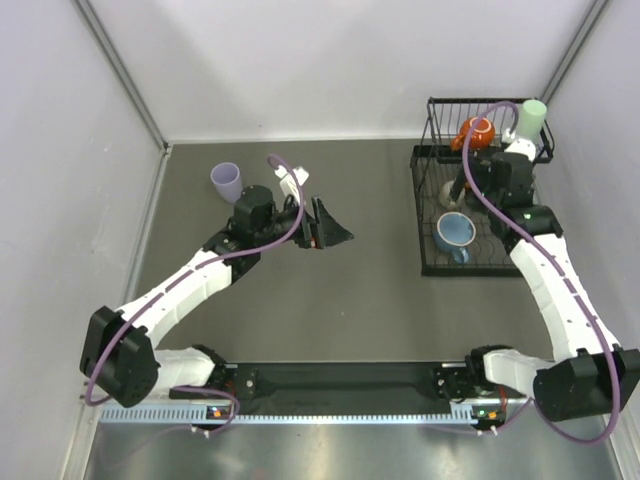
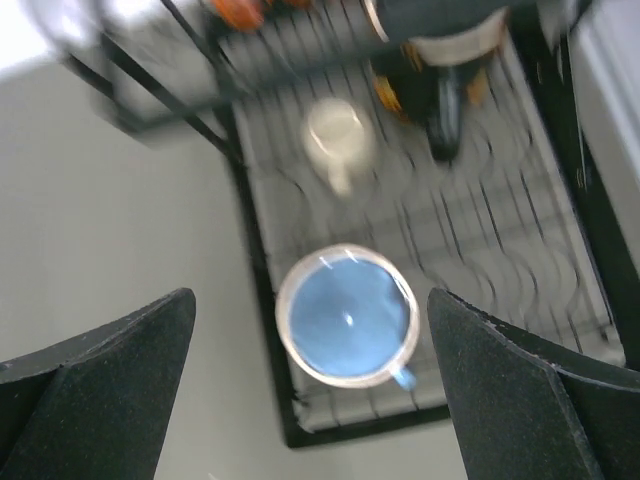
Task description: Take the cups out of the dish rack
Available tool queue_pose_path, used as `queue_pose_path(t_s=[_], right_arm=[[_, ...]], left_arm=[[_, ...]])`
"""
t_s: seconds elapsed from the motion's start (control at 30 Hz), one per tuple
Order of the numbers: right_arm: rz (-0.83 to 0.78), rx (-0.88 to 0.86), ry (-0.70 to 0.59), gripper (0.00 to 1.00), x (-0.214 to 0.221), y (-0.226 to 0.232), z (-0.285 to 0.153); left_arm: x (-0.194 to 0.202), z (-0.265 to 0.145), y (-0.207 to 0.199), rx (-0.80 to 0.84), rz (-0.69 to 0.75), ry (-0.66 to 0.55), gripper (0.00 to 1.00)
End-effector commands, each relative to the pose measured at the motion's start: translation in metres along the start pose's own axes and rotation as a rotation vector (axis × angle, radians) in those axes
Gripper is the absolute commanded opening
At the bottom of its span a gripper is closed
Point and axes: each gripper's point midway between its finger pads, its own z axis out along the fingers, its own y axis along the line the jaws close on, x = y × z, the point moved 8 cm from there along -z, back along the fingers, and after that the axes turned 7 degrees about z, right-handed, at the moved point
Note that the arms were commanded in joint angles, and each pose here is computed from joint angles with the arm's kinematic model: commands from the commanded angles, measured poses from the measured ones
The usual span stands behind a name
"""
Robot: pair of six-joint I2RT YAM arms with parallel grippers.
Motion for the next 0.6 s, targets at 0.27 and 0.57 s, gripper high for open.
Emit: queue_pose_path(t_s=[0.27,0.57], right_arm=[[-0.053,-0.021,0.106,0.94,0.097,-0.046,0.01],[-0.175,-0.121,-0.015,0.93,0.118,-0.06,0.018]], left_arm=[[-0.004,-0.001,-0.012,0.053,0.038,-0.052,0.93],[-0.003,0.003,-0.011,0.052,0.026,-0.039,0.91]])
